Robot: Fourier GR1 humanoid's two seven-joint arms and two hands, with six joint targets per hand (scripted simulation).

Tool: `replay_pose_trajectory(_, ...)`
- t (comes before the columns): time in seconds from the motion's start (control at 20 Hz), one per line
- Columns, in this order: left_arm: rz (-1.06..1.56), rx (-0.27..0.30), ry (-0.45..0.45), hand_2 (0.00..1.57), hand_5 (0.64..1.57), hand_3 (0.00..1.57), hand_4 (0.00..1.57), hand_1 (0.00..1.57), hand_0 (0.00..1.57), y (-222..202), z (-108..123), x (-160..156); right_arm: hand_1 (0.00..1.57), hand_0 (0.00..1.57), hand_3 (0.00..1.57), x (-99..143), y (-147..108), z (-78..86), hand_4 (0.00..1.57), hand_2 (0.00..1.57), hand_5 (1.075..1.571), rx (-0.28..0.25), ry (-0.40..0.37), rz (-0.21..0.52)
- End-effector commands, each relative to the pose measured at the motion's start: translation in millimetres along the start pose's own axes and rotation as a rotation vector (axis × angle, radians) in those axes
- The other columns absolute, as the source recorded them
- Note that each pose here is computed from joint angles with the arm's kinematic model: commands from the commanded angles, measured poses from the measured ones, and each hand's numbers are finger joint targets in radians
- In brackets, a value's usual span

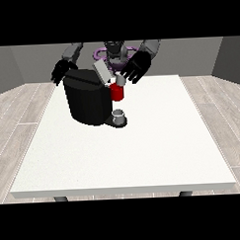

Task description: Insert the coffee pod into the coffee machine and close the lid

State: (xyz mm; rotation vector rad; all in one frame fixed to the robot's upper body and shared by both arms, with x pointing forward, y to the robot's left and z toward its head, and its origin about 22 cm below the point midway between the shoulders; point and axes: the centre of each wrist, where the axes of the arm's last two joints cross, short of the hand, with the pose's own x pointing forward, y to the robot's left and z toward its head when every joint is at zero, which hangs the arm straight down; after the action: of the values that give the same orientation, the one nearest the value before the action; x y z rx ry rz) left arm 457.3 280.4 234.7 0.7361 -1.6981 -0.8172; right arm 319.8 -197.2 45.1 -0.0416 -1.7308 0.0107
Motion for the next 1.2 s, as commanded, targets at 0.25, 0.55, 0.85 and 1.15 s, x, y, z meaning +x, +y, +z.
replay_pose_trajectory(0.25, 0.001, -0.024, 0.005, 1.33, 1.571, 1.23, 0.51, 1.32, 1.32, -12.5, -1.0, -1.9, 0.00, 0.00, 0.00, -1.8, -3.6, 6.9, 0.48, 0.00, 1.571, -0.044, -0.005, -0.004)
replay_pose_trajectory(0.55, -0.038, -0.032, -0.020, 1.25, 1.571, 1.18, 0.50, 1.18, 1.18, -22.0, -11.5, 27.5, 0.00, 0.00, 0.00, 2.8, -10.1, -6.9, 0.50, 0.00, 1.571, -0.048, 0.011, -0.001)
replay_pose_trajectory(0.85, -0.011, -0.052, 0.003, 1.27, 1.571, 1.20, 0.51, 1.19, 1.19, -27.8, 0.1, -6.0, 0.00, 0.00, 0.00, -2.5, -11.1, 11.1, 0.51, 0.00, 1.571, -0.035, 0.032, -0.045)
replay_pose_trajectory(1.15, -0.034, -0.067, -0.003, 1.25, 1.571, 1.18, 0.49, 1.19, 1.19, -41.2, -1.7, 2.6, 0.00, 0.00, 0.00, -7.7, -20.5, 8.0, 0.46, 0.00, 1.571, -0.064, -0.004, -0.040)
